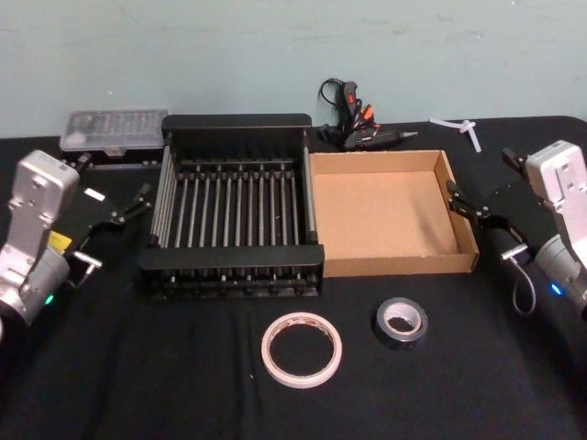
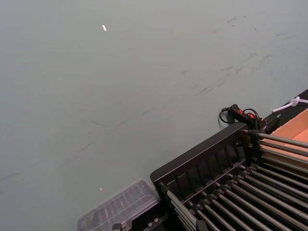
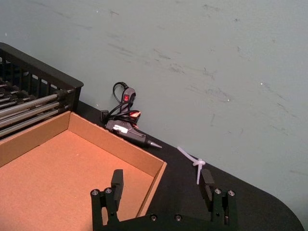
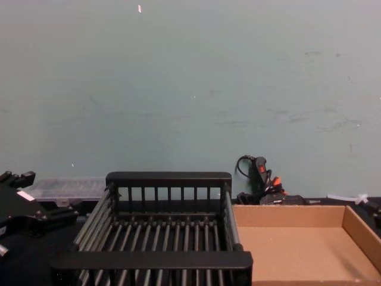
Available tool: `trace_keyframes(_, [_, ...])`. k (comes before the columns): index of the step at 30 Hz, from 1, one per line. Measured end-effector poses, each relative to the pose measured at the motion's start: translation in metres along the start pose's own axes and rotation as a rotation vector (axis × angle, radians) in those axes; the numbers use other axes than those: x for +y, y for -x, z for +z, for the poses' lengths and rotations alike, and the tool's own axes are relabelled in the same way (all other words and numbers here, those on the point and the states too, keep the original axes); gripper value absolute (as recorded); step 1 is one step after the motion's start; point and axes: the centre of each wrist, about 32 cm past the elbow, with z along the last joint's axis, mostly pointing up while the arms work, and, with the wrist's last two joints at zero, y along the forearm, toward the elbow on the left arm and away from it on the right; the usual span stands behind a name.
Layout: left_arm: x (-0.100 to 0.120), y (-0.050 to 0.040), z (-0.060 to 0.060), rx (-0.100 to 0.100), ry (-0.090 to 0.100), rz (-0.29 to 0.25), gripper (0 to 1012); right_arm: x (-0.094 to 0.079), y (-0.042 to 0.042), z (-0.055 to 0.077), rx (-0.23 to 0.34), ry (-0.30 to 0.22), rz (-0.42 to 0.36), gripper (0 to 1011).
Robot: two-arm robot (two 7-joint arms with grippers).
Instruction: Pick up the white tape and place it into the black box , Pick up the silver tape and place it into the brown box.
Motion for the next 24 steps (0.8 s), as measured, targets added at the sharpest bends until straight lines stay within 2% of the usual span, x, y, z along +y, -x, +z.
trace_keyframes(24, [0.0000,0.0000,0.0000,0.000,0.000,0.000,1001,0.0000,0.0000,0.0000,0.000,0.000,0.000,1002])
